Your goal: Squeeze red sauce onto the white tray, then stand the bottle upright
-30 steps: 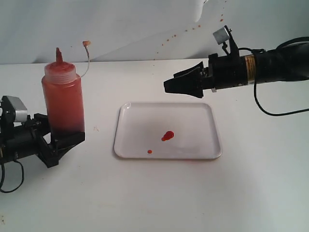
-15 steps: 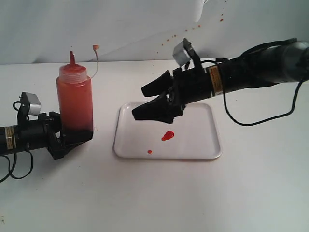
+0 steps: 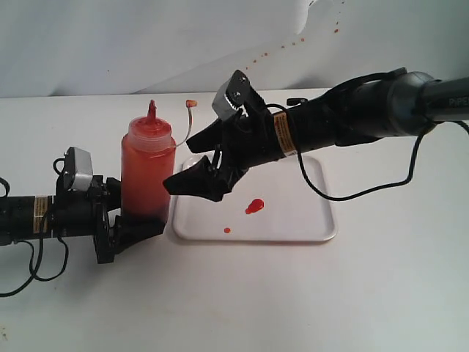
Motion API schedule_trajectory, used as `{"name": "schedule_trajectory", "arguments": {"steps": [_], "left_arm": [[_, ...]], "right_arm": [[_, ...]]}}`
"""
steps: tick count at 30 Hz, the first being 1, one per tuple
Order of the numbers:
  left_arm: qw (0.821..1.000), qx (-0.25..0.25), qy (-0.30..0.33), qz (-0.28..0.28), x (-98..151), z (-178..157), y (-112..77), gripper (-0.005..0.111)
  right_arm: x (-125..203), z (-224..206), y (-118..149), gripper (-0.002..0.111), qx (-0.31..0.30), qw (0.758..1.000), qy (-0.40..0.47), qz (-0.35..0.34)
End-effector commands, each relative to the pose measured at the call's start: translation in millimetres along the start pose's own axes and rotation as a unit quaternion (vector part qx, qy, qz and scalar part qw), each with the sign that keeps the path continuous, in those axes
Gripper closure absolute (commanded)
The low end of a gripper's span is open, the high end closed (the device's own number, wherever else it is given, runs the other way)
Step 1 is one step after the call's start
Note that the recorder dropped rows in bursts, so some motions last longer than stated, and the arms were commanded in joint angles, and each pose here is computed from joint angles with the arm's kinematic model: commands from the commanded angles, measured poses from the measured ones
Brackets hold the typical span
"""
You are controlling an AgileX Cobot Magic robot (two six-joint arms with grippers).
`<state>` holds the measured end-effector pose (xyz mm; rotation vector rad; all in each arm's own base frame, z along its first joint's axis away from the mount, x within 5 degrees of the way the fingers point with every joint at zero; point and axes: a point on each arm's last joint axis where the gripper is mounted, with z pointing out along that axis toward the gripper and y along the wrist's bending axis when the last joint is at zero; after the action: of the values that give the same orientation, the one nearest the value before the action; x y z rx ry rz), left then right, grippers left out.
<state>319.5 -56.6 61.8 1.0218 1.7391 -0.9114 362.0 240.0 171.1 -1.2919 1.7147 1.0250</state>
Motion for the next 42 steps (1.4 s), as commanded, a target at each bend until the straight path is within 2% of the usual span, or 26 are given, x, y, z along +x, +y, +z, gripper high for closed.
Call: {"name": "schedule_trajectory", "arguments": {"steps": [1, 4, 11, 12, 18, 21, 28, 30, 42], "left_arm": [[1.0, 0.003, -0.026, 0.012, -9, 0, 0.4, 0.107], [1.0, 0.003, -0.026, 0.012, -9, 0, 0.4, 0.107], [1.0, 0.003, -0.026, 0.012, -9, 0, 0.4, 0.107], [1.0, 0.003, -0.026, 0.012, -9, 0, 0.4, 0.107], [0.999, 0.002, -0.026, 0.018, -9, 0, 0.5, 0.107], [0.999, 0.001, -0.027, 0.037, -9, 0, 0.7, 0.107], [0.998, -0.03, 0.044, 0.037, 4, 0, 6.6, 0.107], [0.998, -0.03, 0.044, 0.037, 4, 0, 6.6, 0.107], [0.998, -0.03, 0.045, 0.04, 4, 0, 6.7, 0.107]], "right_arm": [[-4, 0, -2, 0.033, 0.016, 0.999, -0.024, 0.013], [-8, 1, -2, 0.048, 0.022, 0.998, -0.043, 0.029], [-12, 15, 12, 0.074, 0.003, 0.999, -0.038, 0.021], [-13, 19, 16, 0.081, -0.003, 0.999, -0.037, 0.018], [-13, 21, 17, 0.097, -0.002, 0.999, -0.036, 0.018], [-13, 21, 17, 0.099, -0.002, 0.999, -0.036, 0.018], [-11, 21, 14, 0.099, 0.014, 0.999, -0.025, 0.015], [-10, 21, 11, 0.099, 0.029, 0.999, -0.018, 0.016], [-10, 21, 11, 0.099, 0.029, 0.999, -0.018, 0.017]]}}
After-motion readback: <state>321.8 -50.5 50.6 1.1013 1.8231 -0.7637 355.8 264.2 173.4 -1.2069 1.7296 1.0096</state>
